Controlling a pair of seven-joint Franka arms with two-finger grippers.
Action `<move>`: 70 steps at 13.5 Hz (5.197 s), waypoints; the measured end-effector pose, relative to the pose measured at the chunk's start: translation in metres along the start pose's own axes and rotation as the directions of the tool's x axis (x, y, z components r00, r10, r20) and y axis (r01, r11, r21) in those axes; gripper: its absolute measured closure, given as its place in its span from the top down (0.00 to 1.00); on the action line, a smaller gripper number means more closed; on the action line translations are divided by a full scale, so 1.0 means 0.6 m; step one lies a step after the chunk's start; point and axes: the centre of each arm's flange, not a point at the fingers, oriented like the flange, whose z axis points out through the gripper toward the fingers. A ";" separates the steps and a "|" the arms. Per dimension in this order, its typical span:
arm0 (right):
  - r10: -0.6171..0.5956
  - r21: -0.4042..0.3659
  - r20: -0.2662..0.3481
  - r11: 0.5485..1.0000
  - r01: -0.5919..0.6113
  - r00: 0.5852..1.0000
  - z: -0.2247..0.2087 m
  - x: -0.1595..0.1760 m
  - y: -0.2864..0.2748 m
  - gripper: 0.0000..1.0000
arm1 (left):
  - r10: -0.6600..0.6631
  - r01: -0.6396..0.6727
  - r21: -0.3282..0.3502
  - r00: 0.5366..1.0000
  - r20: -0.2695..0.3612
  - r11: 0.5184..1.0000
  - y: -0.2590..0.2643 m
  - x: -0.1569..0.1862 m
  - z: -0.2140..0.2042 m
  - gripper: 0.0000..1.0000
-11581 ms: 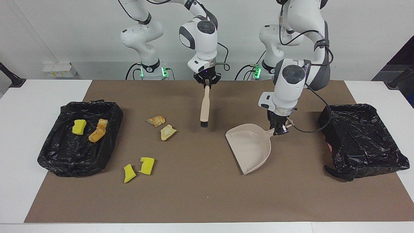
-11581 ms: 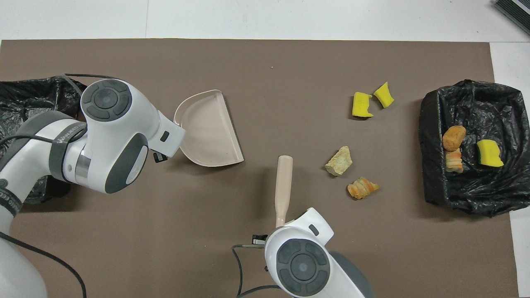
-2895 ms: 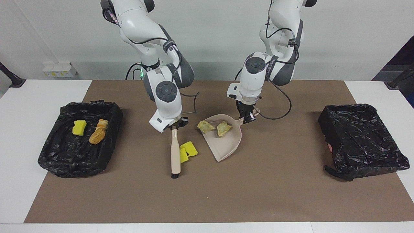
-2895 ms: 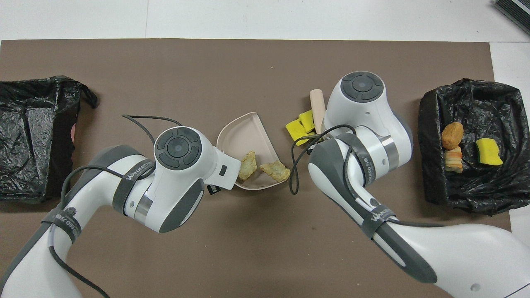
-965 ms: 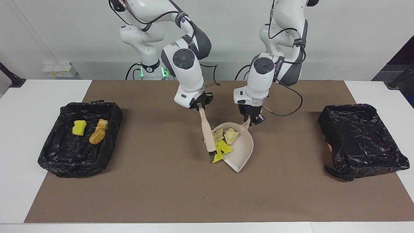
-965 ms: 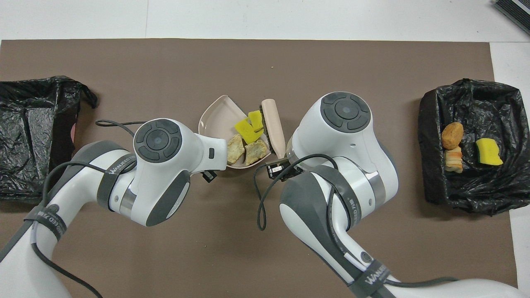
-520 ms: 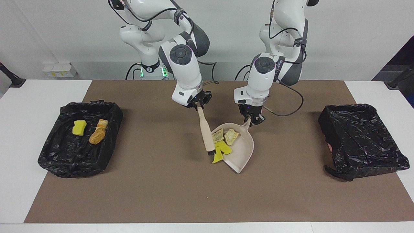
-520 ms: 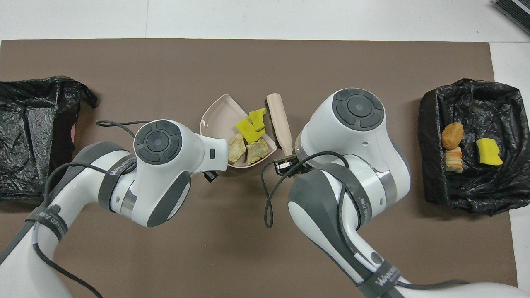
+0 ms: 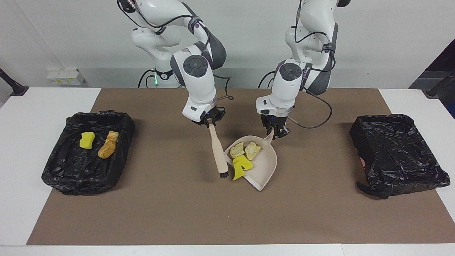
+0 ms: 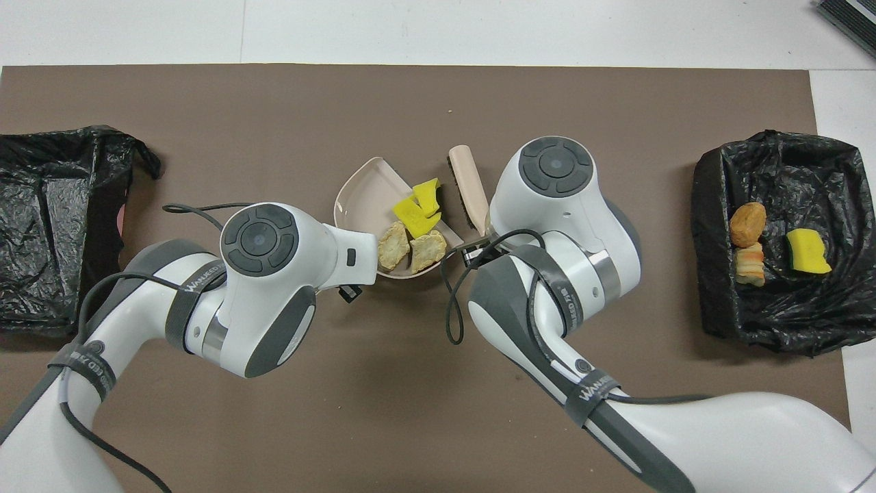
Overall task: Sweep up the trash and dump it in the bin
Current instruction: 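Brush the pieces deeper into the dustpan held by the left gripper, then carry the dustpan to the bin with the left gripper while the right withdraws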
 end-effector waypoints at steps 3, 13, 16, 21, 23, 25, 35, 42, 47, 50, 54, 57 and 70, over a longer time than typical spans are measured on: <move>-0.044 0.017 -0.001 0.999 0.044 0.999 0.028 0.014 -0.051 0.26 | -0.001 0.001 -0.004 1.000 0.003 1.000 0.001 -0.002 0.003 0.31; -0.092 0.068 -0.015 0.993 0.093 0.996 0.018 -0.002 -0.149 0.26 | -0.040 0.040 -0.023 0.999 0.001 0.999 -0.025 -0.016 0.007 0.31; -0.088 0.073 -0.033 0.993 0.090 0.996 0.011 0.008 -0.125 0.26 | -0.088 0.087 -0.042 0.996 -0.024 0.995 -0.049 -0.024 -0.003 0.31; -0.101 0.050 -0.067 0.993 0.104 0.993 -0.019 0.005 -0.117 0.26 | -0.122 0.118 -0.037 0.986 -0.110 0.992 -0.063 -0.016 -0.023 0.31; -0.124 0.009 -0.078 0.992 0.125 0.989 -0.021 0.004 -0.120 0.26 | -0.126 0.124 -0.025 0.982 -0.140 0.992 -0.070 -0.014 -0.030 0.31; -0.132 -0.003 -0.085 0.991 0.132 0.988 -0.025 0.002 -0.122 0.26 | -0.128 0.127 -0.015 0.979 -0.161 0.992 -0.073 -0.012 -0.038 0.31; -0.217 -0.023 -0.098 0.976 0.216 0.971 -0.054 -0.003 -0.105 0.26 | -0.096 0.093 -0.050 0.993 -0.064 0.994 -0.055 -0.045 0.011 0.31; -0.286 -0.034 -0.078 0.958 0.285 0.955 -0.042 -0.009 -0.096 0.26 | -0.137 0.137 -0.075 0.991 -0.004 0.988 -0.038 -0.062 0.042 0.84; -0.315 -0.015 -0.073 0.949 0.315 0.946 -0.028 -0.017 -0.110 0.26 | -0.133 0.133 -0.079 0.991 0.007 0.988 -0.030 -0.065 0.051 0.74; -0.358 0.021 -0.076 0.933 0.360 0.931 -0.035 -0.040 -0.171 0.26 | -0.110 0.110 -0.080 0.994 0.006 0.991 -0.030 -0.066 0.052 0.34; -0.392 0.016 -0.060 0.919 0.394 0.918 -0.061 -0.071 -0.204 0.26 | -0.099 0.099 -0.079 0.995 0.005 0.992 -0.035 -0.068 0.052 0.31; -0.351 0.023 -0.079 0.935 0.354 0.933 -0.103 -0.074 -0.169 0.26 | -0.112 0.112 -0.076 0.994 0.000 0.991 -0.047 -0.071 0.049 0.31; -0.286 0.048 0.000 0.957 0.286 0.958 -0.148 -0.089 -0.059 0.26 | -0.173 0.171 -0.047 0.983 -0.055 0.984 -0.113 -0.094 -0.003 0.31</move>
